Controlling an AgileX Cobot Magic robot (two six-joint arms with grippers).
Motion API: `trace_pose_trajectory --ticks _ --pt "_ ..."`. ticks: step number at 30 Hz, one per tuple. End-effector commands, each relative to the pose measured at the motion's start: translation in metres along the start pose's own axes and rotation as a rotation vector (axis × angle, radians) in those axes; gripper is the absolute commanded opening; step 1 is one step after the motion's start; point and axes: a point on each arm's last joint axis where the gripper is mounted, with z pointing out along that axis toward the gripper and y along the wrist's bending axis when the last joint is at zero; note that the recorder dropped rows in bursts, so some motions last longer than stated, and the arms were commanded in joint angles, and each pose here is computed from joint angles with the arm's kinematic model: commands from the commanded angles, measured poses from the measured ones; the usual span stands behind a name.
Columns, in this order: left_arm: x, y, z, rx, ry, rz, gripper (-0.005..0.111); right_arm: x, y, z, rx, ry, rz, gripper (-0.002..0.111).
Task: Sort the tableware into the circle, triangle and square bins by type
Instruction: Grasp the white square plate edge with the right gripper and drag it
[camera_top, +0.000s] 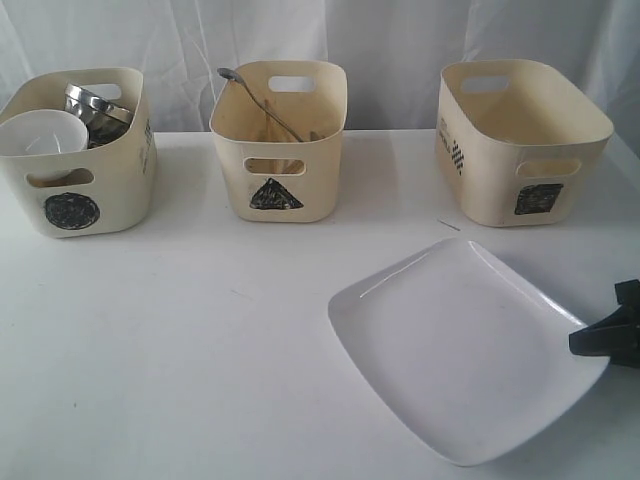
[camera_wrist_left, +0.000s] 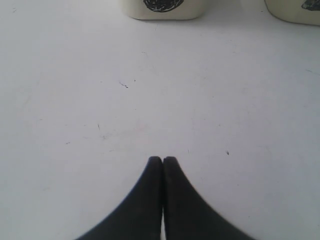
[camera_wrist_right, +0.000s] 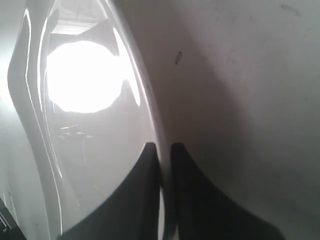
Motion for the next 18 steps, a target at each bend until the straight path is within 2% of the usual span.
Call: trace_pose_trajectory --ticks 1,4,10,12,15,18 --pt "0.0041 -0.0004 0.0003 0.007 0.032 -0.006 0.0 0.0018 -0.0042 0.007 0.071 0.025 0.032 0.0" --pt "0.0041 -0.0004 0.0003 0.007 0.032 -0.006 0.0 0.0016 -0.0039 0.0079 0.077 0.027 0.059 0.002" --pt "0.0041 -0.0004 0.0003 0.007 0.032 -0.006 0.0 0.0008 -0.0056 0.0083 0.1 0.02 0.056 0.023" --pt "0.0041 -0.0004 0.0003 0.007 0.032 -0.006 0.0 0.0003 -0.007 0.0089 0.122 0.018 0.049 0.025" --pt "0.0041 -0.0004 0.0003 0.007 0.032 -0.006 0.0 0.0016 -0.0077 0.0112 0.154 0.047 0.02 0.021" --pt "0.0041 -0.0004 0.0003 0.007 0.032 -0.006 0.0 0.0031 -0.0072 0.0116 0.153 0.066 0.012 0.003"
